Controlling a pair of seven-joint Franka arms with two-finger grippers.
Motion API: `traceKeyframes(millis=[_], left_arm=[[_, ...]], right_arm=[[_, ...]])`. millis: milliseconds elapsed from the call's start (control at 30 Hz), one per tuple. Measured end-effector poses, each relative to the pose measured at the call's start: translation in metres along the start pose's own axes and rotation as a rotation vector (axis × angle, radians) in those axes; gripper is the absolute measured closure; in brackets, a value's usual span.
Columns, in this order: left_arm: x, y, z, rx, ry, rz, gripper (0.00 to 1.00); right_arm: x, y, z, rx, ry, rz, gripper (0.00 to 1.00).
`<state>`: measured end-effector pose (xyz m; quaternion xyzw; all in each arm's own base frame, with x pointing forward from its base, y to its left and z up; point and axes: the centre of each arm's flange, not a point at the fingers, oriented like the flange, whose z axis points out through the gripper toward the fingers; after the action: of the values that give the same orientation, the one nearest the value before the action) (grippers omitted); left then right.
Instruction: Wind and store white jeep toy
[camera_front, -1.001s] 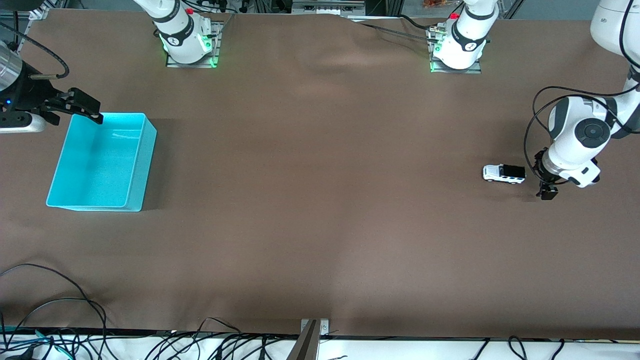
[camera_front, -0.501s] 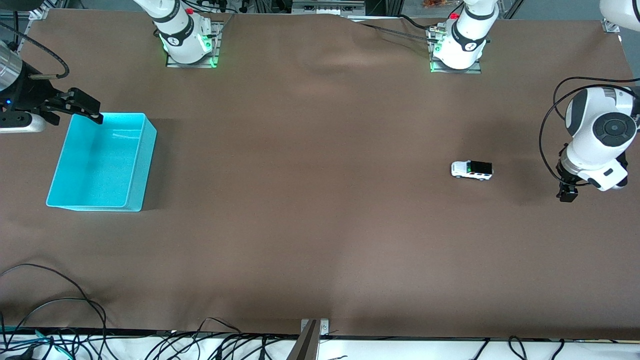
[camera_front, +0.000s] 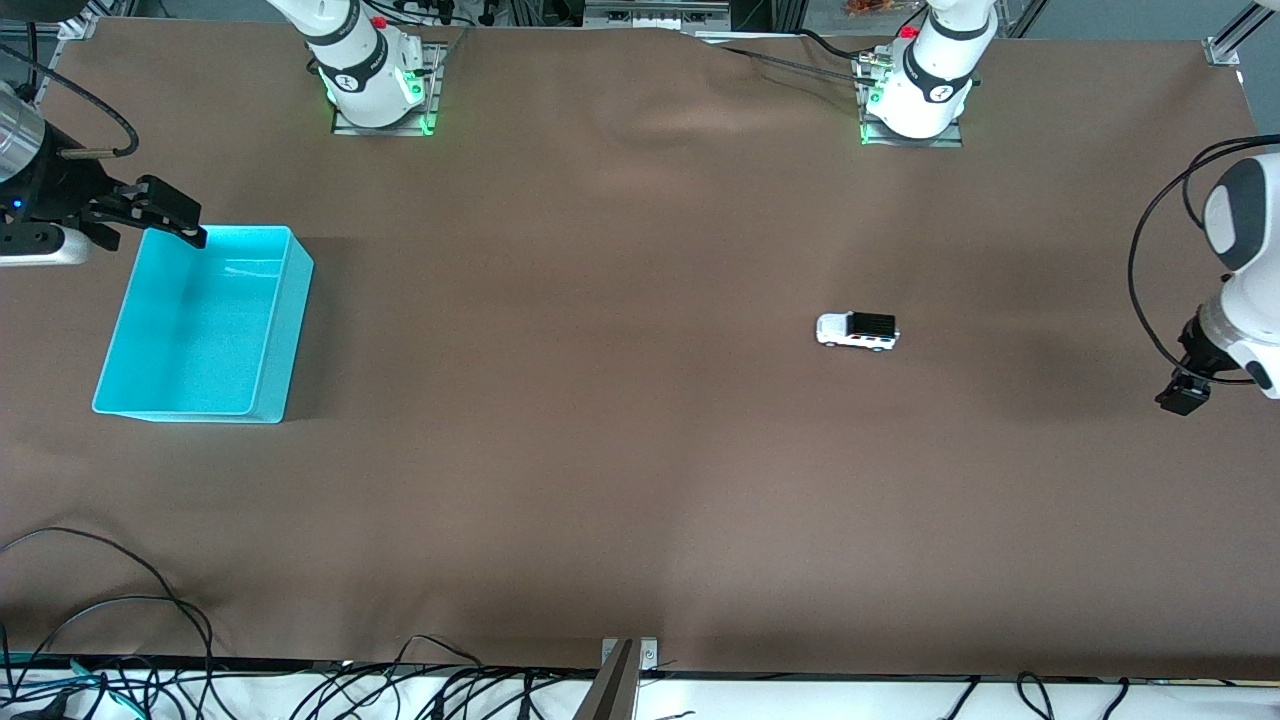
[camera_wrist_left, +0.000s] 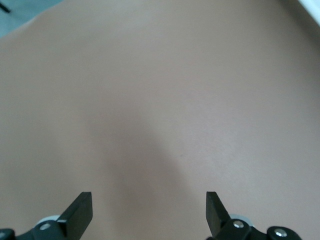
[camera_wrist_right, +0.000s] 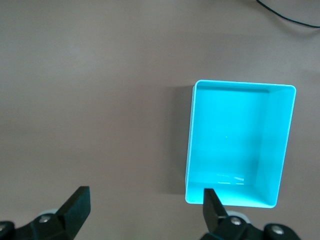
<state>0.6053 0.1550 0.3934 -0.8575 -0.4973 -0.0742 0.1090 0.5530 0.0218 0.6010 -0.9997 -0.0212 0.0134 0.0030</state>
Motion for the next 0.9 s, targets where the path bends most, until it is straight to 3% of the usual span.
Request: traceKeyframes(millis=[334,667,901], left_arm=[[0.021,0.005,-0.05,-0.049,-0.053,0.189,0.0],[0.019,0.013,-0.086,-0.059,-0.072,0.457,0.0],[0.024,0.009,-0.122,-0.087,-0.115,0.573,0.0]], right_arm=[[0.0,0.0,0.0,0.0,0.0,0.0,0.0],[0.0,0.0,0.0,0.0,0.0,0.0,0.0],[0.0,0.0,0.0,0.0,0.001,0.0,0.0]])
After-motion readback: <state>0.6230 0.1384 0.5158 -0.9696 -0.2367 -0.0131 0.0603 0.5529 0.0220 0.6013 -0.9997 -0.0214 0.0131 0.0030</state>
